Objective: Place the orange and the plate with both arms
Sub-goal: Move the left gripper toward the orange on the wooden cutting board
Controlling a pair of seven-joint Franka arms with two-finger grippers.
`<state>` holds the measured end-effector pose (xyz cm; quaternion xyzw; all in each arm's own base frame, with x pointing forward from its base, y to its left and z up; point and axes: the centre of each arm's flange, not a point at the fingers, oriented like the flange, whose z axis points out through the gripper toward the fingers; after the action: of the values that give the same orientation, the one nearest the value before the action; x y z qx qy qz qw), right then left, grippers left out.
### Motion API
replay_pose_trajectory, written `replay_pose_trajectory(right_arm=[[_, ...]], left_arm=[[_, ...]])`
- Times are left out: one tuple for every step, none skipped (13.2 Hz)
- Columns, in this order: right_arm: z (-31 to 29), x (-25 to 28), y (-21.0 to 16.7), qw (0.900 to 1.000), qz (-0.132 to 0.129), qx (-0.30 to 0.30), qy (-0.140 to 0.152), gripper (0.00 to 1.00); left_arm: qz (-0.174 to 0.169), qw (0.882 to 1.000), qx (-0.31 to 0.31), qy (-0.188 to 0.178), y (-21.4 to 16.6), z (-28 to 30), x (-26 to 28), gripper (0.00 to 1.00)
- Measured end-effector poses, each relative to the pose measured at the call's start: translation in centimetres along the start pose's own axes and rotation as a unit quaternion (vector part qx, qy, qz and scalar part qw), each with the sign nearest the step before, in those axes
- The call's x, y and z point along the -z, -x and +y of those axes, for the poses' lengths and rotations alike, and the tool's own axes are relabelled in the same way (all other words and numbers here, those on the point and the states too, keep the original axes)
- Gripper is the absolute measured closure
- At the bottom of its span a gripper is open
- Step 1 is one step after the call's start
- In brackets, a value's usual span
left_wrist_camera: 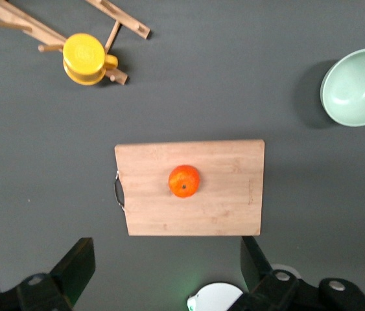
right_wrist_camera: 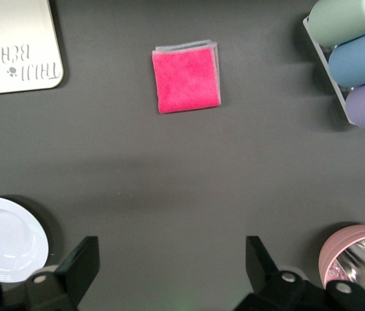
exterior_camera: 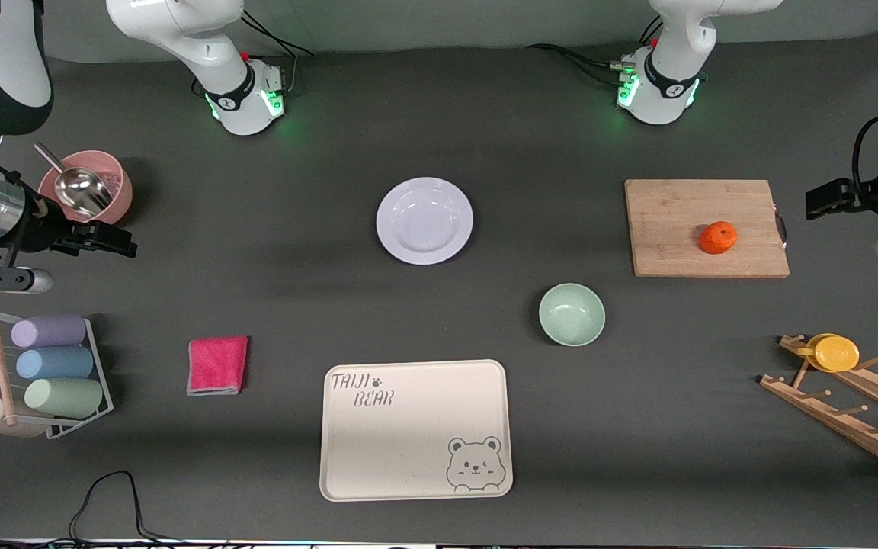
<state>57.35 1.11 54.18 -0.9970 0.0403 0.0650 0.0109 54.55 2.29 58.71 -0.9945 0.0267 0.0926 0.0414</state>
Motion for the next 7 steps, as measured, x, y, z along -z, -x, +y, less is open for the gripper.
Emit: replay_pose_trajectory(right_arm=[[0.0,-0.6,-0.1,1.0,-0.006,0.0,0.001,0.0],[0.0,-1.1,-0.2,1.0,-0.01,-0.001,0.002,0.0],[0.0,-1.5,-0.3,1.0,-0.012,-0.001,0.002,0.0],[0.0,-1.7,-0.5,1.0,-0.01,-0.001,0.002,0.0],[0.0,-1.7,-0.6,1.0,-0.008,-0.001,0.002,0.0],[0.0,-1.6,-0.6,1.0,-0.007,-0.001,0.002,0.0],[0.0,-1.6,-0.6,1.0,-0.005,-0.002,0.002,0.0]], left_arm=[[-0.003,1.0,0.001,0.002,1.3,-0.1,-0.3,0.0],[-0.004,1.0,0.002,0.003,2.7,-0.2,-1.0,0.0],[-0.004,1.0,0.002,0.005,4.1,-0.3,-2.1,0.0],[-0.007,1.0,0.003,0.007,5.6,-0.4,-3.5,0.0],[-0.011,1.0,0.003,0.008,6.7,-0.4,-4.8,0.0],[-0.015,1.0,0.004,0.009,7.4,-0.4,-5.8,0.0],[-0.019,1.0,0.006,0.01,7.8,-0.7,-6.6,0.0]])
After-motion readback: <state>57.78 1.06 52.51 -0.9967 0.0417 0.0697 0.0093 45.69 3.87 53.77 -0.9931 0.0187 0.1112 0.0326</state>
